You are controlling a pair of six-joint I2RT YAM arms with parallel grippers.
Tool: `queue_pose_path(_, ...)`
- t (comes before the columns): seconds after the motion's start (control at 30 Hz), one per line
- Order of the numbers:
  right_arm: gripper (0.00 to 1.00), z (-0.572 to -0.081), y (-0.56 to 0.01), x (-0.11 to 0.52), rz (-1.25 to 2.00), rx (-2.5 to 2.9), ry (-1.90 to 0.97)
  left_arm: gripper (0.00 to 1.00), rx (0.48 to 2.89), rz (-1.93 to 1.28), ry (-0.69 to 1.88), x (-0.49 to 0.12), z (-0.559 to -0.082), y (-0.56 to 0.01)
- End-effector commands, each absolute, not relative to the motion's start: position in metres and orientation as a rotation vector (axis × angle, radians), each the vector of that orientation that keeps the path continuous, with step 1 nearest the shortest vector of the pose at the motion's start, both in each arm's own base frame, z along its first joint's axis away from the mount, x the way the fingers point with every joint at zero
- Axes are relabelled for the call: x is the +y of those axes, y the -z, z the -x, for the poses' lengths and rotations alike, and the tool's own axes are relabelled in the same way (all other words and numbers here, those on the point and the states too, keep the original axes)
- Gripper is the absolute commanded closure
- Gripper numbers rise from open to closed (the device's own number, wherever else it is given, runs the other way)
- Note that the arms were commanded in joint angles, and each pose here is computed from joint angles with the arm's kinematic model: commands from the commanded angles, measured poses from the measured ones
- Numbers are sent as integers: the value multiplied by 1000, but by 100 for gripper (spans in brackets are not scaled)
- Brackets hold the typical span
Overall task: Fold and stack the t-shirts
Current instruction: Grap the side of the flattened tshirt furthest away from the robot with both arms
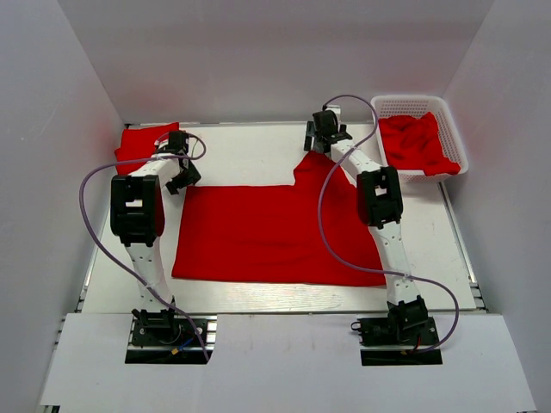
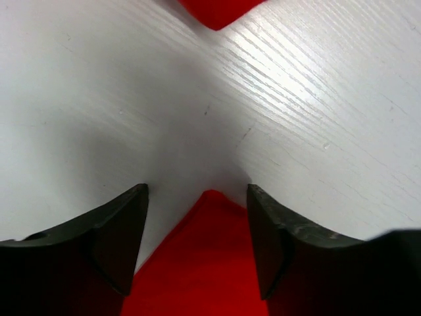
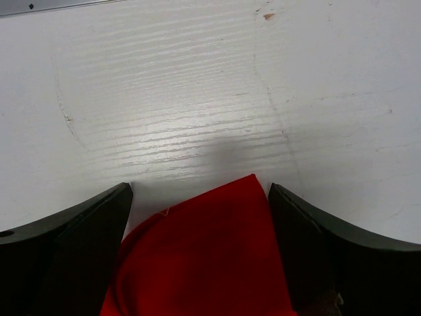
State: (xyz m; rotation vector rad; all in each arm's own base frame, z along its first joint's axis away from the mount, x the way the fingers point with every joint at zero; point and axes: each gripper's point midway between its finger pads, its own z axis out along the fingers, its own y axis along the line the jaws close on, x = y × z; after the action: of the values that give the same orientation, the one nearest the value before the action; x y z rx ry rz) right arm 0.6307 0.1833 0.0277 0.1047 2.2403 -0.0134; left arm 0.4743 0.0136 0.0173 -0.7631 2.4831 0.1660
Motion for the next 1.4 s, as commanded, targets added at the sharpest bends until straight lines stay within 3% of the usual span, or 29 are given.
queue_pose_path(0.0,12,-641,-33,186,-92,2211,-15,32,2593,776,-110,-2,-455,18)
queue_pose_path(0.07,23,-639,-32,187,-94,2215,-28,40,2597,774,-98,-4,-455,18)
queue_pose_path(0.23,48,-630,-27,188,-103,2246,-45,48,2592,761,-96,-3,-458,16)
queue_pose_path(0.33,71,-622,-21,184,-127,2272,-42,58,2590,742,-83,-5,-462,13)
queue_pose_path(0.37,79,-619,-23,184,-126,2274,-50,68,2599,726,-71,-6,-462,13)
queue_pose_path(0.4,100,-619,-23,184,-129,2273,-51,73,2603,714,-73,-6,-462,16)
queue_pose_path(0.47,100,-617,-24,183,-127,2273,-46,84,2594,706,-30,-11,-468,13)
queue_pose_path(0.5,100,-617,-25,184,-126,2274,-54,99,2598,690,-33,-11,-468,13)
queue_pose_path(0.87,100,-613,-111,177,-50,2102,-58,100,2459,592,14,-14,-482,-30)
queue_pose_path(0.9,100,-601,-92,174,-35,2143,-43,100,2434,578,20,-14,-485,-36)
queue_pose_path(0.93,100,-600,-120,174,-39,2088,-69,100,2424,576,24,-13,-481,-43)
queue_pose_path(1.37,100,-508,-141,144,-66,2072,-86,100,2374,553,53,-14,-443,-74)
